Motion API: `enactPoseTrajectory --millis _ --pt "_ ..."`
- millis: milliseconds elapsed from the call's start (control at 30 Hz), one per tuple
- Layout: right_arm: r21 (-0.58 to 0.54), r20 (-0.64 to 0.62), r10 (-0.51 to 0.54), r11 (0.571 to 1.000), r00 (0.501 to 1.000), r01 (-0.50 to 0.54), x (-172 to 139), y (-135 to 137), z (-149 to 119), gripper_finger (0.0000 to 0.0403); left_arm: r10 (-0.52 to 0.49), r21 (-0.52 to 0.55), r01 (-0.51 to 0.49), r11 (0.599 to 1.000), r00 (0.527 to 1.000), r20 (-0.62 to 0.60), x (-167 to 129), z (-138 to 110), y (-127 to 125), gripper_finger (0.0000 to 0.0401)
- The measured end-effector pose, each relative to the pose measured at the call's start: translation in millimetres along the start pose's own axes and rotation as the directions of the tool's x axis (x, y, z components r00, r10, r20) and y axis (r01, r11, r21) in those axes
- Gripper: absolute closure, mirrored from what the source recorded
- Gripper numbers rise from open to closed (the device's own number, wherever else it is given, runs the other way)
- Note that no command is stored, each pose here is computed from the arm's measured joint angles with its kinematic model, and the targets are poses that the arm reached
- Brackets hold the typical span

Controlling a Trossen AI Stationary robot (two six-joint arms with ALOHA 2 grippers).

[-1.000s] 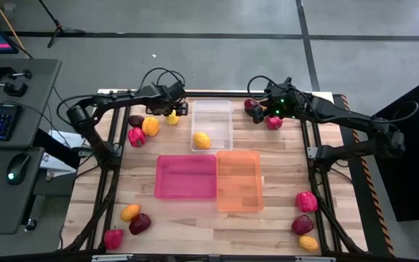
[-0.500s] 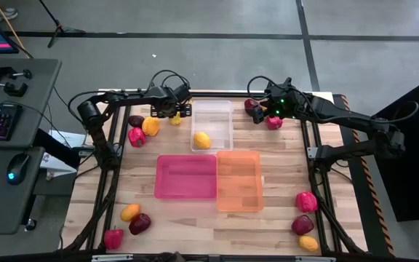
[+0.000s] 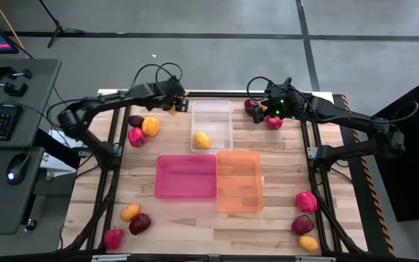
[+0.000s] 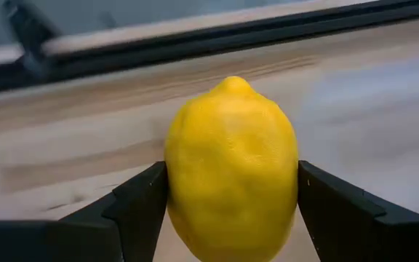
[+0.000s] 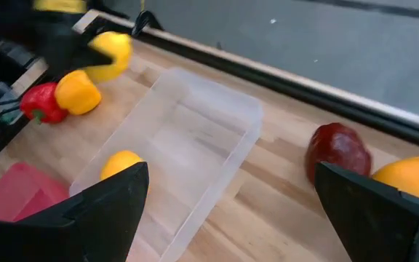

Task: Sort produce into baskets
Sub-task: Put the lemon into the white bin

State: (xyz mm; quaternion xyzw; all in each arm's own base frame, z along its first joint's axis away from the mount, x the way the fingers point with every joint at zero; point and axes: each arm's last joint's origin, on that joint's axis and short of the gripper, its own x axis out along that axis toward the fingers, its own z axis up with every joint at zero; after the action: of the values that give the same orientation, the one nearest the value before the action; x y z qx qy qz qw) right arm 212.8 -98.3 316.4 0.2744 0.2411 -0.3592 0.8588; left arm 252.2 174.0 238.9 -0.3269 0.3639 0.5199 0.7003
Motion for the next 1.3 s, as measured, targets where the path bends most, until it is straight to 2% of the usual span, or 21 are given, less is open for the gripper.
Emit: enactPoseTrajectory --millis 100,200,300,367,533,633,733,867,967,1100,1200,1300 --pt "0.002 0.024 -0.023 1.000 0.999 0.023 -2.6 -1.1 1.1 0.0024 -0.171 0.075 0.165 0.983 0.982 0.081 -32.0 -5.4 -18.0 0.0144" --pt "-0.013 0.029 -0.021 1.000 0.999 0.022 -4.0 -1.5 1.5 0.0024 -0.367 0.166 0.346 0.923 0.923 0.117 -53.7 -16.7 -44.6 0.0145" --pt "-0.021 0.028 -0.021 1.000 0.999 0.022 -4.0 -1.5 1.4 0.0024 -0.485 0.237 0.447 0.863 0.863 0.139 -58.9 -32.9 -75.0 0.0145" --pt "-0.021 0.028 -0.021 1.000 0.999 0.022 -4.0 -1.5 1.5 0.0024 -0.527 0.270 0.481 0.834 0.840 0.132 -55.1 -41.7 -89.8 0.0145" --pt "-0.007 0.032 -0.027 1.000 0.999 0.028 -3.9 -2.1 1.9 0.0024 -0.541 0.280 0.512 0.812 0.841 0.033 -33.7 -52.4 -101.6 0.0145" --pt "0.045 0.040 -0.042 0.998 0.998 0.041 -3.7 -3.8 2.8 0.0024 -0.528 0.288 0.521 0.803 0.847 -0.061 -27.3 -59.6 -101.1 0.0145" --pt "0.082 0.050 -0.063 0.995 0.997 0.058 -3.3 -6.0 4.1 0.0024 -0.460 0.315 0.476 0.821 0.879 -0.128 -18.5 -67.7 -98.0 0.0145" --pt "0.107 0.050 -0.065 0.992 0.997 0.059 -3.2 -6.8 4.5 0.0024 -0.421 0.335 0.431 0.838 0.901 -0.104 -5.9 -69.6 -101.1 0.0145" --pt "0.103 0.039 -0.065 0.993 0.997 0.061 -4.7 -7.5 3.3 0.0024 -0.454 0.315 0.459 0.831 0.886 -0.096 3.8 -66.9 -106.3 0.0139" --pt "0.089 0.016 -0.090 0.992 0.996 0.089 -7.0 -10.1 0.4 0.0024 -0.531 0.316 0.547 0.775 0.835 -0.146 16.3 -61.9 -110.1 0.0116" --pt "0.089 0.020 -0.094 0.992 0.995 0.092 -10.5 -11.1 0.2 0.0024 -0.553 0.347 0.561 0.752 0.823 -0.132 18.0 -57.8 -110.6 0.0103" --pt "0.089 0.021 -0.093 0.992 0.995 0.091 -13.3 -11.8 0.0 0.0024 -0.559 0.364 0.558 0.745 0.821 -0.115 14.4 -49.2 -110.0 0.0095"
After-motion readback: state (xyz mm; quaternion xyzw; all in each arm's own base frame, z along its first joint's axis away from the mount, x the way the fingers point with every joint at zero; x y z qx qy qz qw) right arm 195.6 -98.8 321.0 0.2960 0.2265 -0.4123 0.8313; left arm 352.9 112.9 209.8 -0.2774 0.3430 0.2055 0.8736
